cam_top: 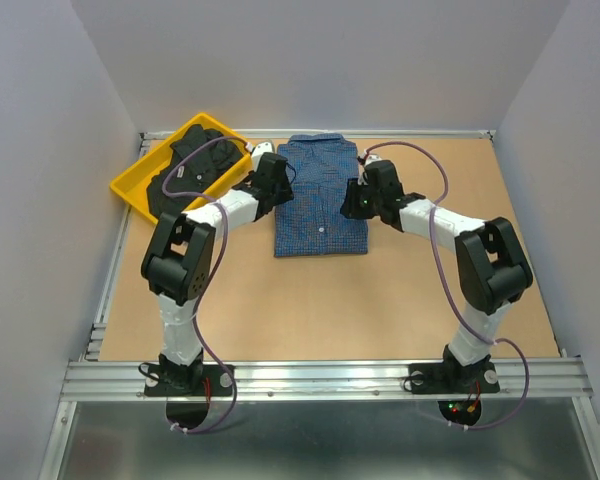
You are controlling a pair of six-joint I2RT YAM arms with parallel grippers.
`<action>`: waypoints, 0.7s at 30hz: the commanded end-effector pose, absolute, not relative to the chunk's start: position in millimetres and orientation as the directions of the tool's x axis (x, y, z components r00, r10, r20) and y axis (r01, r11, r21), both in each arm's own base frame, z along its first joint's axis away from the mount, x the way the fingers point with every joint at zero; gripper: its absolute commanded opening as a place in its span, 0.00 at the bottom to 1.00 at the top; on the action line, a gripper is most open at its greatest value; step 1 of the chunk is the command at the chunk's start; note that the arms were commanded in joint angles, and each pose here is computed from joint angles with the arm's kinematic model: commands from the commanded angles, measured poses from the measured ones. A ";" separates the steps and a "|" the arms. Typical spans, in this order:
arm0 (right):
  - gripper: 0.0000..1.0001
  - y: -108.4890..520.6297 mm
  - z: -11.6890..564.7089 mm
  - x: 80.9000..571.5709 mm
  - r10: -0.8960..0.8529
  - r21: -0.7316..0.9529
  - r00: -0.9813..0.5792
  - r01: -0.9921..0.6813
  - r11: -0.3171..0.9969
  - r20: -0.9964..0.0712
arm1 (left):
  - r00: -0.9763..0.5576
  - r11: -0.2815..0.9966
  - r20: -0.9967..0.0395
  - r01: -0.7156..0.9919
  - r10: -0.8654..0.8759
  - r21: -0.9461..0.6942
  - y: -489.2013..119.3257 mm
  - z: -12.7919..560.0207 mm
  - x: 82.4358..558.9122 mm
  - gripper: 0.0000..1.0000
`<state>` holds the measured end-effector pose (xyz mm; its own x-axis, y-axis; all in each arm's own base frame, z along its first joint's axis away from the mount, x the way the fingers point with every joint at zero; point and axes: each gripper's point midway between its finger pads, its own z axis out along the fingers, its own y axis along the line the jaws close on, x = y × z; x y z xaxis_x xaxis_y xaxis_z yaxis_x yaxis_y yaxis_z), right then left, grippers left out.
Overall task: Fold and stack the long sleeve shirts
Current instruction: Fold the shirt
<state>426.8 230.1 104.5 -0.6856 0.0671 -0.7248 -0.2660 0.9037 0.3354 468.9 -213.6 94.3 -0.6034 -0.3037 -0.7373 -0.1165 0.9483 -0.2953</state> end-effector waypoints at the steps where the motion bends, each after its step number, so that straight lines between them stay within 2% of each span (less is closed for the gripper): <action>1: 0.35 253.5 120.5 444.7 0.094 0.386 -0.658 -0.314 0.867 -0.747 | -0.598 0.957 -0.752 -0.101 -0.277 -0.273 -211.6 95.8 490.2 0.49; 5: 0.36 258.3 114.2 450.4 0.101 0.399 -0.660 -0.319 0.860 -0.744 | -0.607 0.961 -0.749 -0.103 -0.266 -0.258 -209.8 82.4 510.2 0.35; 8: 0.36 259.7 107.5 452.7 0.094 0.394 -0.664 -0.319 0.862 -0.742 | -0.599 0.968 -0.761 -0.128 -0.250 -0.217 -202.5 71.2 527.2 0.33; 11: 0.36 256.5 102.2 453.6 0.083 0.376 -0.663 -0.313 0.872 -0.744 | -0.550 0.973 -0.803 -0.149 -0.229 -0.176 -193.1 85.9 544.4 0.33; 17: 0.39 249.3 110.0 451.2 0.094 0.362 -0.647 -0.295 0.884 -0.757 | -0.477 0.973 -0.855 -0.193 -0.205 -0.126 -177.5 130.7 560.4 0.38; 20: 0.47 249.3 124.3 445.3 0.115 0.384 -0.638 -0.302 0.873 -0.761 | -0.502 0.970 -0.832 -0.166 -0.238 -0.177 -183.6 133.3 544.8 0.46; 21: 0.49 250.1 127.9 442.9 0.119 0.393 -0.637 -0.307 0.867 -0.761 | -0.484 0.965 -0.835 -0.146 -0.262 -0.218 -187.8 152.8 536.9 0.52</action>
<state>434.6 241.0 74.3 -0.7273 0.0685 -0.6829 -0.2583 0.8945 0.3648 548.8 -191.6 92.5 -0.5495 -0.2195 -0.8062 -0.1587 0.9747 -0.1572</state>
